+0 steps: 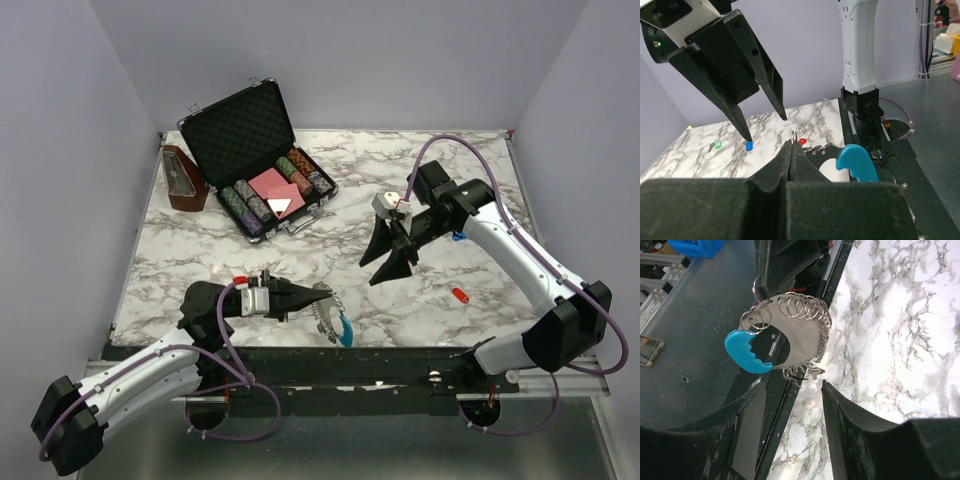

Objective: Put the keys on the keyring

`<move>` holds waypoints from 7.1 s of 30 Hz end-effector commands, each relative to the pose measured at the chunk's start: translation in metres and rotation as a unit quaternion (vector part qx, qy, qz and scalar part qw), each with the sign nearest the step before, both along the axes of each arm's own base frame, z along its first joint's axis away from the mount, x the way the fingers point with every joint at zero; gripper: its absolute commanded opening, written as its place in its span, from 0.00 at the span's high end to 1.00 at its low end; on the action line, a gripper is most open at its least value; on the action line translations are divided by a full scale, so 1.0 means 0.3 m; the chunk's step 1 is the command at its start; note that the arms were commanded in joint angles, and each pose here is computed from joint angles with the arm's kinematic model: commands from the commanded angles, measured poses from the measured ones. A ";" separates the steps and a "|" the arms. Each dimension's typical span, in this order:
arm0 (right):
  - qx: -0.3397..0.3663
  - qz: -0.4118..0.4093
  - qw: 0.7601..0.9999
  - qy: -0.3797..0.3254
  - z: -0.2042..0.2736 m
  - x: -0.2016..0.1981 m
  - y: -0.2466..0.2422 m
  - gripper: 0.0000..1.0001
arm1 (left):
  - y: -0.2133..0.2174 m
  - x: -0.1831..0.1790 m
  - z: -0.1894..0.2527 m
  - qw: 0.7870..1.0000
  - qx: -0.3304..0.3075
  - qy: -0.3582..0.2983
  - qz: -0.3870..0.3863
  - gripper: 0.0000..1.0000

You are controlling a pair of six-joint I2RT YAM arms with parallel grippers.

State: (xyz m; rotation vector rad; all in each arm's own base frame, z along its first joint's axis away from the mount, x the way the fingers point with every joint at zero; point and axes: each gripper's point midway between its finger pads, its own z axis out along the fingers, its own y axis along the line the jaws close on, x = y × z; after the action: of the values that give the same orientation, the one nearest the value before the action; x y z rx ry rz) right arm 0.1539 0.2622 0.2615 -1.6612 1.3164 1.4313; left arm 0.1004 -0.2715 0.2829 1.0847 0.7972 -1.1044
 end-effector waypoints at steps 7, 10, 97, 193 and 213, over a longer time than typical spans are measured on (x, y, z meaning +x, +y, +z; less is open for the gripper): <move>0.012 0.009 1.000 -0.004 0.018 -0.011 0.002 0.42 | 0.052 -0.015 0.087 0.996 -0.070 0.039 -0.028 1.00; 0.010 0.008 1.000 -0.004 0.014 -0.012 0.001 0.42 | 0.059 0.027 0.097 0.988 -0.086 0.127 -0.026 1.00; -0.305 -0.382 0.856 0.170 -0.812 0.243 -0.858 0.62 | 0.087 0.133 -0.066 0.976 0.178 0.100 0.081 1.00; -0.326 -0.372 0.841 0.218 -0.814 0.186 -0.864 0.82 | 0.085 0.132 -0.077 0.974 0.184 0.104 0.076 1.00; -0.253 -0.352 0.891 0.134 -0.645 0.249 -0.818 0.99 | 0.081 0.129 -0.082 0.974 0.186 0.106 0.071 1.00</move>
State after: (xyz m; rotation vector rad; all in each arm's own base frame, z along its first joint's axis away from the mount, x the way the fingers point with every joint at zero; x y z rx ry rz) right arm 0.2161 0.0082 0.0300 -0.9548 2.4980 0.9358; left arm 0.1423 -0.2444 0.2408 1.1859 1.3540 -0.9740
